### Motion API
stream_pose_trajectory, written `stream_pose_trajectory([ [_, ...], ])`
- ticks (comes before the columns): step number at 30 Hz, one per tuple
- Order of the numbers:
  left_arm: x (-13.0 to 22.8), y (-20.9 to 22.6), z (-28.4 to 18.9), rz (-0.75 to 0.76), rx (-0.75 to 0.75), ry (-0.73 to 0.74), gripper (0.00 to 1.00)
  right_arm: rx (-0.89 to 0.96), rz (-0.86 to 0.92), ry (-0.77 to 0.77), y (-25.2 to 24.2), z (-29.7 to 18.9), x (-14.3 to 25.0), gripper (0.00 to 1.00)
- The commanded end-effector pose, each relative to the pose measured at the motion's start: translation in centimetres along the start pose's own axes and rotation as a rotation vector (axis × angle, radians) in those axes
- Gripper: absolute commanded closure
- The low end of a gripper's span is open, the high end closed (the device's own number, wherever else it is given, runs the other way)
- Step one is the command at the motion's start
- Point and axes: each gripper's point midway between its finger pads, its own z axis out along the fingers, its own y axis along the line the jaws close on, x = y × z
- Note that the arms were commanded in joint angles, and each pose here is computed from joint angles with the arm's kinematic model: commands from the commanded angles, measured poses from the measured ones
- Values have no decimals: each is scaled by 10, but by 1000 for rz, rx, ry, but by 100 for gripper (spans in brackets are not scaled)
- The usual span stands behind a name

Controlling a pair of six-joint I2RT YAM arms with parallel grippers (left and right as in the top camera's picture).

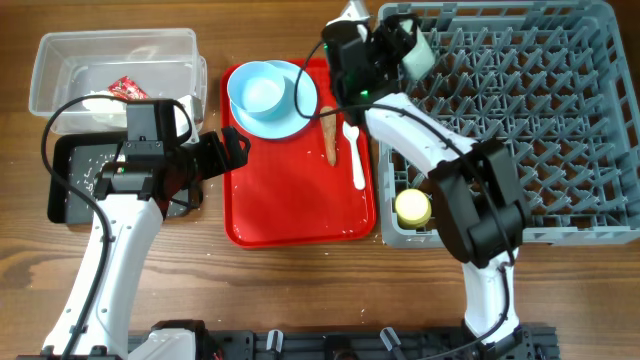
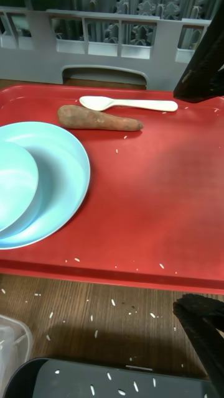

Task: Sort waste into correct bins and load items into the dishwasher rack
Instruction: 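Carry the green bowl into the dish rack and release it, then grasp the carrot with the left gripper and drop it on the black tray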

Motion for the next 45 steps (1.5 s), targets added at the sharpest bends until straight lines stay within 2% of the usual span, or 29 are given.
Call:
stream_pose_trajectory([
  [1,-7,-2,-3,9,1,-21,0,13,5,11,5,-1,1,22],
  [6,-2,-12,-2,76,26,-5,0,31,236,-64,-33,-11,-18,14],
  [10,10,-37,3,152,66,19,1,-24,508,-215,-104,-36,-41,8],
  [13,23,-68,10,226,115,35,0,-18,830,-275,-184,-44,-28,8],
  [15,26,-85,22,236,88,52,0,21,1131,-272,-247,-42,7,8],
  [16,26,-92,29,236,83,64,1,4,1194,-276,-264,-39,19,8],
  [20,19,-120,61,272,49,149,1,-218,1251,-245,-272,-26,54,7],
  [21,15,-124,72,282,13,169,1,-259,1257,-214,-267,-23,63,1],
  [25,0,-144,114,340,-105,186,6,-421,1244,50,-214,-14,111,0],
  [26,-1,-151,130,361,-126,181,10,-440,1236,130,-201,-16,124,0],
  [29,0,-150,153,315,-189,143,20,-476,1200,237,-179,-21,140,0],
  [32,7,-153,177,284,-189,134,26,-489,1179,269,-172,-23,145,0],
  [33,8,-152,182,273,-198,127,33,-497,1176,269,-171,-24,145,0],
  [35,8,-145,189,229,-245,105,35,-520,1175,267,-168,-25,142,0],
  [40,22,-139,206,235,-265,132,37,-545,1178,263,-166,-27,140,0],
  [45,30,-137,217,244,-271,145,60,-566,1179,258,-164,-28,137,0],
])
